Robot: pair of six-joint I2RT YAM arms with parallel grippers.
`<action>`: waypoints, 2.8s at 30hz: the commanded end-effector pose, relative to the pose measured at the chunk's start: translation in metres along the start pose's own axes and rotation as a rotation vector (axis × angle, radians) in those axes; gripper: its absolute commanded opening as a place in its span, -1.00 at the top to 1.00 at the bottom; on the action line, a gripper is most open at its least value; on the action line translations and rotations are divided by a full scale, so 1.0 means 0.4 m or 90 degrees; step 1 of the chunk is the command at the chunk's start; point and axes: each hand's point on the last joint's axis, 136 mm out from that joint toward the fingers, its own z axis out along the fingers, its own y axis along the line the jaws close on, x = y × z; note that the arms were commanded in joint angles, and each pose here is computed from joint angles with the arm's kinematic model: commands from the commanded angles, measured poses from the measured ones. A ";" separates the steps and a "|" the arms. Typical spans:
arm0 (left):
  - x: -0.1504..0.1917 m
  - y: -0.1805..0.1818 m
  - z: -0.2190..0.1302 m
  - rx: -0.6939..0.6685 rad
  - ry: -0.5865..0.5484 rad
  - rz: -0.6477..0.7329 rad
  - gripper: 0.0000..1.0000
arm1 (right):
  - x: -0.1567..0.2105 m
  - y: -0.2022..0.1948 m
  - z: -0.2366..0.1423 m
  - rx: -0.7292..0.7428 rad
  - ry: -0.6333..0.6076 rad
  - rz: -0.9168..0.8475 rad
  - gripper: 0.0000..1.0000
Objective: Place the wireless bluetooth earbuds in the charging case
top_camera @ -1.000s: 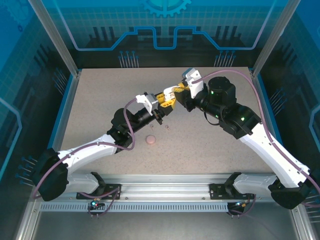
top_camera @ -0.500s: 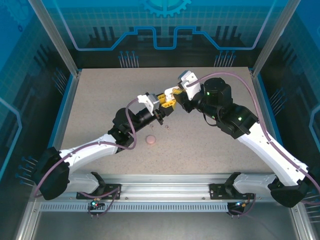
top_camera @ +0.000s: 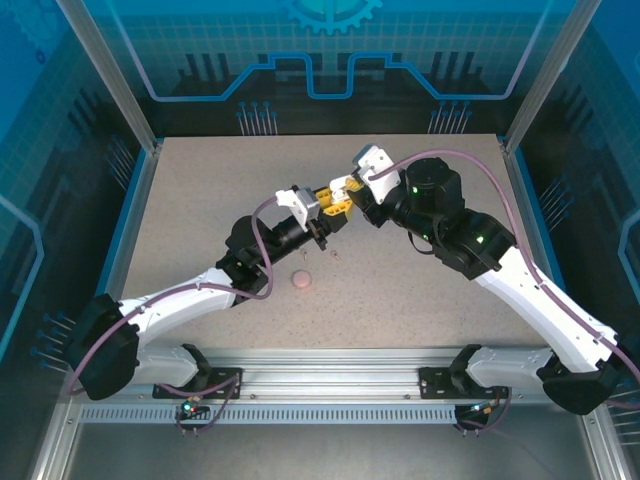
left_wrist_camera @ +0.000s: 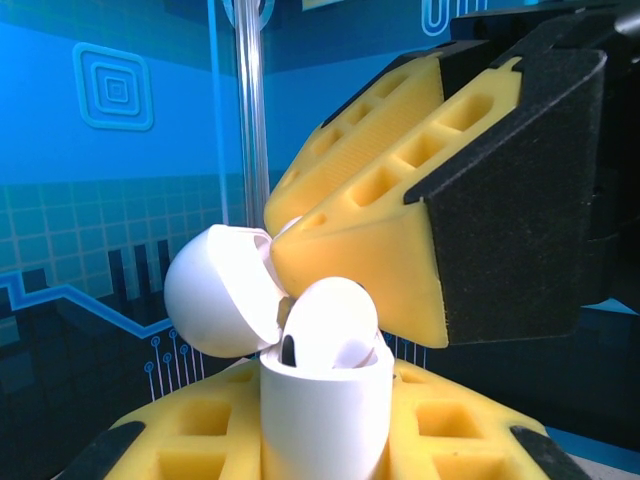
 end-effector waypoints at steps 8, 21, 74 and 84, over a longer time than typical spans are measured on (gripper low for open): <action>-0.098 -0.008 0.016 0.008 -0.073 0.014 1.00 | 0.044 0.089 0.004 -0.100 0.053 -0.030 0.48; -0.099 -0.009 0.017 0.009 -0.073 0.012 1.00 | 0.037 0.089 0.002 -0.098 0.050 -0.029 0.34; -0.087 -0.006 0.027 0.007 -0.066 0.014 1.00 | 0.051 0.051 -0.051 -0.049 0.042 -0.015 0.09; -0.082 -0.006 0.025 0.006 -0.065 0.012 1.00 | 0.038 -0.003 -0.105 -0.005 0.014 0.037 -0.23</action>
